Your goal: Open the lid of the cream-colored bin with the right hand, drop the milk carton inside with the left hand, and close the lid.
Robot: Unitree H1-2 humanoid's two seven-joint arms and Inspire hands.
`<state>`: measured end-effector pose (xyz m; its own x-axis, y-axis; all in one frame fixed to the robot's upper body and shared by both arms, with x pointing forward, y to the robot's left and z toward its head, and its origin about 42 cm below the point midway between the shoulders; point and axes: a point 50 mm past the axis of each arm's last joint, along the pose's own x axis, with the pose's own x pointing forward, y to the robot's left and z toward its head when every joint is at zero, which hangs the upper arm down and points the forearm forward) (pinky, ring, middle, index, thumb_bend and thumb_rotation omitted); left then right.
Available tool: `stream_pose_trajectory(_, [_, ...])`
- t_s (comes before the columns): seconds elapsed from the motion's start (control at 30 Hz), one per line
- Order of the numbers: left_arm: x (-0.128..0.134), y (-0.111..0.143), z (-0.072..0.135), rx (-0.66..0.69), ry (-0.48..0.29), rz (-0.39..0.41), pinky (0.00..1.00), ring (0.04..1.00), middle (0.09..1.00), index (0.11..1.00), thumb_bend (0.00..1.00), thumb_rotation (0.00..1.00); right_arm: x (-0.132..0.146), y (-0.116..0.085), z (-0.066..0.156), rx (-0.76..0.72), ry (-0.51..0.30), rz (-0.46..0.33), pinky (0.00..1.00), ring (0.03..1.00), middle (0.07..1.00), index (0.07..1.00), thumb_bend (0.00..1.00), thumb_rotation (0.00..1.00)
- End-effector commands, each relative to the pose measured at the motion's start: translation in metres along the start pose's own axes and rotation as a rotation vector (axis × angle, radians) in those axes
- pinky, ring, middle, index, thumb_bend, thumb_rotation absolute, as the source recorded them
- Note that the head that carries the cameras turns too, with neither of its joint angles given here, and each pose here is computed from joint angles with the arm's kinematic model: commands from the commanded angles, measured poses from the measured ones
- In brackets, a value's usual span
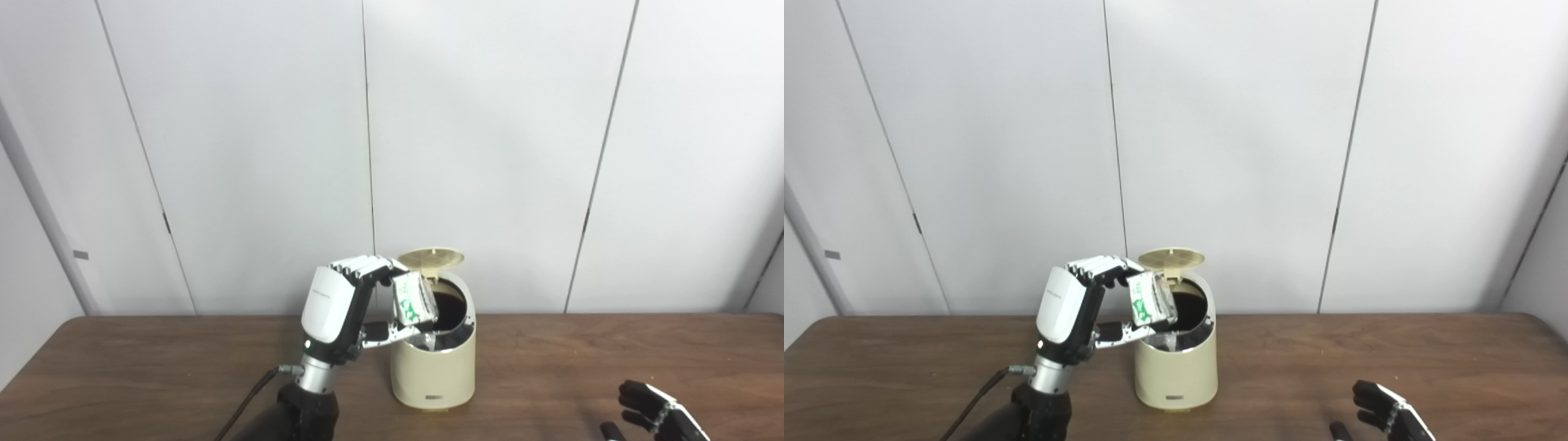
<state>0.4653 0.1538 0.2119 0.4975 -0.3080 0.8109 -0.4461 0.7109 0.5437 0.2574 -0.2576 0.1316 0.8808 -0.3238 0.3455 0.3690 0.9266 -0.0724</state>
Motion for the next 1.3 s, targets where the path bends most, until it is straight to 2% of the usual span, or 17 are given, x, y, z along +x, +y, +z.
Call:
stream_pose_trajectory(0.0, [0.040, 0.017, -0.003, 0.029, -0.091, 0.078, 0.31, 0.422, 0.470, 0.502, 0.50, 0.00, -0.015, 0.003, -0.007, -0.001, 0.044, -0.003, 0.66, 0.705, 0.706, 0.684, 0.25, 0.03])
stream_pose_trajectory(0.2, [0.042, 0.020, -0.010, 0.067, -0.111, 0.047, 0.32, 0.427, 0.470, 0.502, 0.50, 0.00, -0.015, 0.003, -0.006, 0.010, 0.052, -0.001, 0.68, 0.715, 0.709, 0.689, 0.25, 0.02])
stream_pose_trajectory(0.47, [0.037, 0.017, -0.012, 0.055, -0.075, 0.027, 0.32, 0.426, 0.469, 0.504, 0.50, 0.00, -0.015, 0.004, -0.005, -0.005, 0.050, 0.002, 0.67, 0.709, 0.707, 0.686, 0.24, 0.00])
stream_pose_trajectory(0.67, [0.036, 0.016, -0.012, 0.041, -0.054, -0.004, 0.32, 0.431, 0.471, 0.499, 0.50, 0.00, -0.015, 0.005, -0.005, 0.007, 0.060, 0.001, 0.67, 0.715, 0.710, 0.690, 0.25, 0.04])
stream_pose_trajectory(1.17, [0.026, 0.006, 0.000, -0.066, 0.018, -0.073, 0.33, 0.436, 0.483, 0.481, 0.51, 0.00, -0.014, 0.005, -0.007, -0.016, 0.036, 0.009, 0.66, 0.703, 0.700, 0.679, 0.24, 0.05])
stream_pose_trajectory(1.27, [0.024, 0.002, 0.003, -0.085, 0.033, -0.083, 0.33, 0.435, 0.477, 0.488, 0.50, 0.00, -0.014, 0.005, -0.006, -0.015, 0.041, 0.010, 0.66, 0.708, 0.706, 0.685, 0.24, 0.09])
